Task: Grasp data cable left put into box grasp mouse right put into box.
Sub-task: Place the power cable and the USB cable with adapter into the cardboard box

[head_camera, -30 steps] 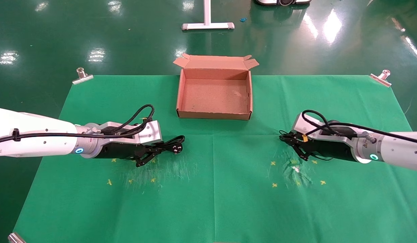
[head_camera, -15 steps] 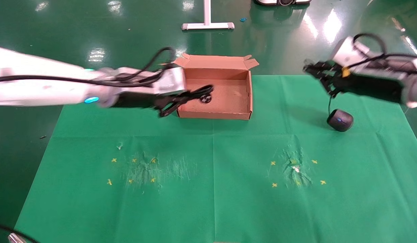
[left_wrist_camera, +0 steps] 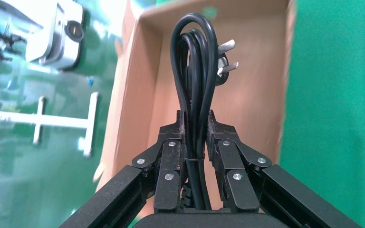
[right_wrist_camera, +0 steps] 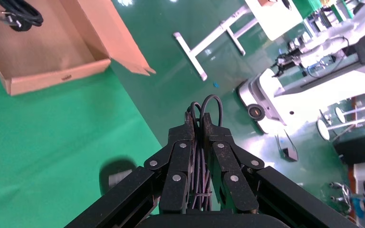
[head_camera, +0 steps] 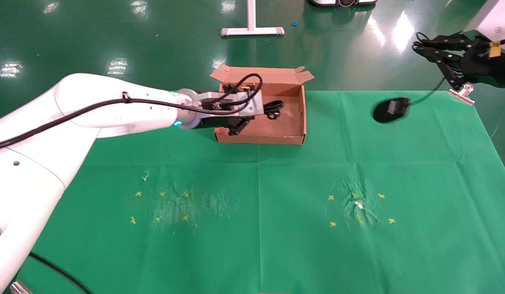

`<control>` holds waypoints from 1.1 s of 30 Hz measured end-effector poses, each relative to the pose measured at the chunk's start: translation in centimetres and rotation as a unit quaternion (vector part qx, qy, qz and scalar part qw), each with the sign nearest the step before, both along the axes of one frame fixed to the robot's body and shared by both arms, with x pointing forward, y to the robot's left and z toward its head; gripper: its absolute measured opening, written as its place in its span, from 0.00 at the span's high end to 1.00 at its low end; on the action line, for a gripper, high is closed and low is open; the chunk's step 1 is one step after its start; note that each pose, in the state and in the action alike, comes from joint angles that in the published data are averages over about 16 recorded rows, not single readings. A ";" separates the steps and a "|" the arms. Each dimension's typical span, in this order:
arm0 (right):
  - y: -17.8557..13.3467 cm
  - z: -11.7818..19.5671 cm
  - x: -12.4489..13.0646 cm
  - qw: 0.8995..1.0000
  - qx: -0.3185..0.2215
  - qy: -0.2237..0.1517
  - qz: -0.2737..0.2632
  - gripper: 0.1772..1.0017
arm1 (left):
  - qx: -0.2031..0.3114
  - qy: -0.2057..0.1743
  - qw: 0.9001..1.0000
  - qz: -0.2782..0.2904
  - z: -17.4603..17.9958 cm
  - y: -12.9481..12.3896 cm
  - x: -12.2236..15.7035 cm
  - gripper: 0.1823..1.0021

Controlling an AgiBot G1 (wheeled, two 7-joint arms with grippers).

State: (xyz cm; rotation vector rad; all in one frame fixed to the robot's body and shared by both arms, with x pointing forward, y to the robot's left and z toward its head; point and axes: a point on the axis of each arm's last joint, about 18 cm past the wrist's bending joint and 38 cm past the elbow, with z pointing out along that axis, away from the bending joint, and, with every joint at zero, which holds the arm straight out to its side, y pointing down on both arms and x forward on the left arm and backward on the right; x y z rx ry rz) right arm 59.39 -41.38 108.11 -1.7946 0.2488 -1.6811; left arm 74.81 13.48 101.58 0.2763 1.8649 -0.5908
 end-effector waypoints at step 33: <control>8.7 4.9 -1.0 0.985 -0.021 -0.088 0.148 0.96 | -0.035 -0.032 0.999 0.024 3.6 3.0 0.5 0.74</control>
